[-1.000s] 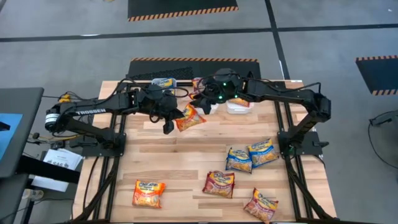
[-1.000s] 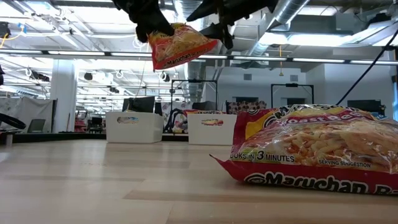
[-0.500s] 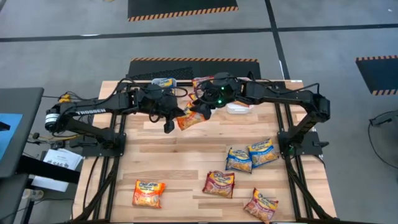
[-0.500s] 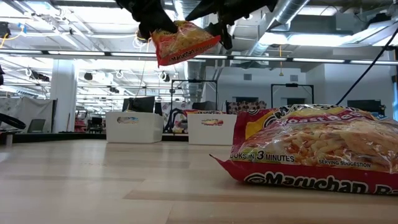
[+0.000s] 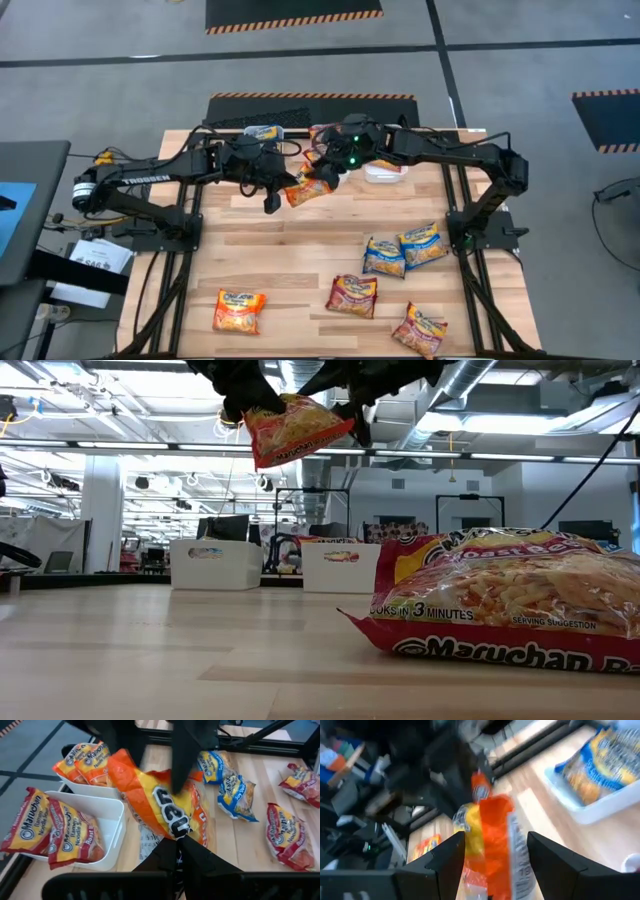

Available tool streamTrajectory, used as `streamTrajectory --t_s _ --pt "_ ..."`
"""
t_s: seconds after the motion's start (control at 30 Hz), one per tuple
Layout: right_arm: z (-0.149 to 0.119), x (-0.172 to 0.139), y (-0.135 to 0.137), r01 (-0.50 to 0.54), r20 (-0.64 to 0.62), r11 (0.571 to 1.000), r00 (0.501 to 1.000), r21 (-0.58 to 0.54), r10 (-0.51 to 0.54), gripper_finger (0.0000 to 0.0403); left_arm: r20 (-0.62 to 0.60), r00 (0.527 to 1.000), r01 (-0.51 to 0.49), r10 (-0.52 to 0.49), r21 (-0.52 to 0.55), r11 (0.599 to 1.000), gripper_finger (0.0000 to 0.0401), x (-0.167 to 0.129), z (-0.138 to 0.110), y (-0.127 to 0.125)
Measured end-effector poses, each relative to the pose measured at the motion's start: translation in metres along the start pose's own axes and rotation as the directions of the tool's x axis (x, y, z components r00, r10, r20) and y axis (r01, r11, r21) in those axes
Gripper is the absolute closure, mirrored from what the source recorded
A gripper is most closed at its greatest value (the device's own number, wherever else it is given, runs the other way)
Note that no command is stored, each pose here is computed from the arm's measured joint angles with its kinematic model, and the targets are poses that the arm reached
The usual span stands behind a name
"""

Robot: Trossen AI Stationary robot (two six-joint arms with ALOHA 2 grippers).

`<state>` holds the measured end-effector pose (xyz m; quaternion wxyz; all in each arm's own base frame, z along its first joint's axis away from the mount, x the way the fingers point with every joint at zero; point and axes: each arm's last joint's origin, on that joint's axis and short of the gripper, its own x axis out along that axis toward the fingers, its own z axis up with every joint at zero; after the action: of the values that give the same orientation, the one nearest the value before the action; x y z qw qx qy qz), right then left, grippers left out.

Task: Sort Maruchan noodles
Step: Put the orange noodle pack into the right white bin

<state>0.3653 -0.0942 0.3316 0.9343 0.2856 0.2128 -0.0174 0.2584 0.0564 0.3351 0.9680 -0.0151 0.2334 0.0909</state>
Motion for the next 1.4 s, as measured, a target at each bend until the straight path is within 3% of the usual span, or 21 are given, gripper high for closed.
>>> streamTrajectory --t_s 0.27,0.4,0.83,1.07,1.2,1.4 --pt "0.0 0.001 0.005 0.002 0.016 1.0 1.0 0.008 -0.002 0.0163 0.038 0.999 -0.007 0.007 0.006 1.0 0.0401 0.002 0.004 0.0" --pt "-0.001 0.001 0.005 0.015 0.016 0.999 1.0 0.043 -0.015 0.0183 0.054 0.999 -0.007 0.006 0.007 1.0 0.0401 0.005 0.005 0.0" --pt "-0.001 0.001 0.005 0.014 0.016 0.999 1.0 0.043 -0.015 0.039 0.052 0.998 -0.036 0.038 -0.034 0.999 0.0401 0.005 0.005 0.001" --pt "-0.001 0.001 0.004 0.022 0.019 0.998 1.0 0.061 -0.024 0.039 0.058 0.997 0.051 -0.044 -0.132 0.99 0.0381 0.005 0.005 0.006" --pt "0.0 0.001 0.004 0.023 0.02 0.998 0.999 0.061 -0.025 0.0394 0.066 0.992 0.116 -0.106 -0.162 0.98 0.0345 0.004 0.005 0.014" --pt "0.003 -0.002 -0.002 0.048 0.036 0.996 0.998 0.069 -0.05 0.0395 0.069 0.992 0.122 -0.11 -0.199 0.972 0.0286 0.004 0.004 0.021"
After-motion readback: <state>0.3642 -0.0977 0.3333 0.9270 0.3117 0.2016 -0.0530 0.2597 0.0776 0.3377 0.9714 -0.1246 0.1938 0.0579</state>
